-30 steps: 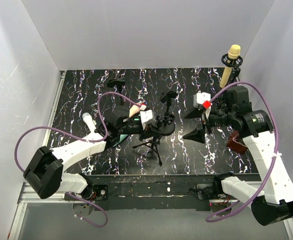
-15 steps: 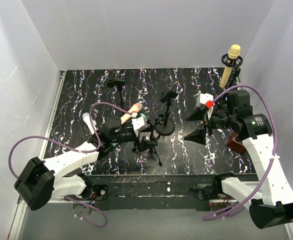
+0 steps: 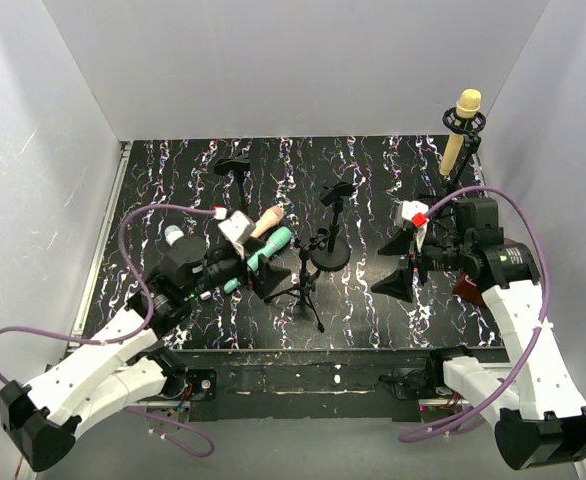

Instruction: Attach the microphones to the stand

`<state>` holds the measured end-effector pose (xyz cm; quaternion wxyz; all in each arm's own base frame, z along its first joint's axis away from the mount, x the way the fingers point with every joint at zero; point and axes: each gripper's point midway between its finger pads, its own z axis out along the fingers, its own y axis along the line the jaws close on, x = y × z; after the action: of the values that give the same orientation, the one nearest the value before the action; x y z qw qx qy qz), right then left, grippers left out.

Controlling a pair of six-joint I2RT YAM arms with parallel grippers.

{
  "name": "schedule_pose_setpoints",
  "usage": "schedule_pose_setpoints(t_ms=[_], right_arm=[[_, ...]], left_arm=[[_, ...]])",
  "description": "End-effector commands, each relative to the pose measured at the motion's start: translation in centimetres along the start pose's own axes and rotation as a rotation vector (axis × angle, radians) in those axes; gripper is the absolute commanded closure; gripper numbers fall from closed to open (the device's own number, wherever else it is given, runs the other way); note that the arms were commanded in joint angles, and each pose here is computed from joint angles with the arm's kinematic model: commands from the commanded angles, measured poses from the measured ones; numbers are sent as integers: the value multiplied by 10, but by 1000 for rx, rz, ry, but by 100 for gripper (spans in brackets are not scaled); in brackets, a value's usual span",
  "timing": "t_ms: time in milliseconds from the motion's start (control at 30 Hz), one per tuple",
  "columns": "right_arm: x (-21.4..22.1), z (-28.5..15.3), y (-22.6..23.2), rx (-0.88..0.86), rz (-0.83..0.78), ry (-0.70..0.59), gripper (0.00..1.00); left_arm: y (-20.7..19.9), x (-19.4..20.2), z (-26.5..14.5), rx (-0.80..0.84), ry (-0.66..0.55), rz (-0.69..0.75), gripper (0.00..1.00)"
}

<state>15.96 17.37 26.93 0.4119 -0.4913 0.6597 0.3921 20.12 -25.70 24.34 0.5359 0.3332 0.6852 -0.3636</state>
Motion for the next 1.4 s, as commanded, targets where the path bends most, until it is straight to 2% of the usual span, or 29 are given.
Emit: schedule_pose_setpoints(t_ms=[0, 200, 400, 567, 733, 900, 1167, 1367], right_arm=[[18, -2, -1, 45, 50, 16, 2], [46, -6, 1, 61, 130, 134, 2], [64, -3, 7, -13, 224, 205, 11], [83, 10, 1, 6, 268, 168, 11], [89, 15, -8, 56, 219, 133, 12], [99, 22, -13, 45, 213, 124, 12], [109, 32, -10, -23, 254, 98, 11], [112, 33, -11, -31, 258, 108, 11]], left_arm=[[39, 10, -33, -318, 86, -250, 2], [71, 8, -56, -537, 27, -399, 2], [92, 32, -59, -652, 139, -439, 2], [101, 50, -58, -683, 246, -374, 2], [104, 72, -45, -656, 383, -346, 2], [105, 90, -25, -593, 427, -331, 2], [119, 127, 3, -543, 555, -266, 21], [140, 160, 14, -586, 673, -231, 30]])
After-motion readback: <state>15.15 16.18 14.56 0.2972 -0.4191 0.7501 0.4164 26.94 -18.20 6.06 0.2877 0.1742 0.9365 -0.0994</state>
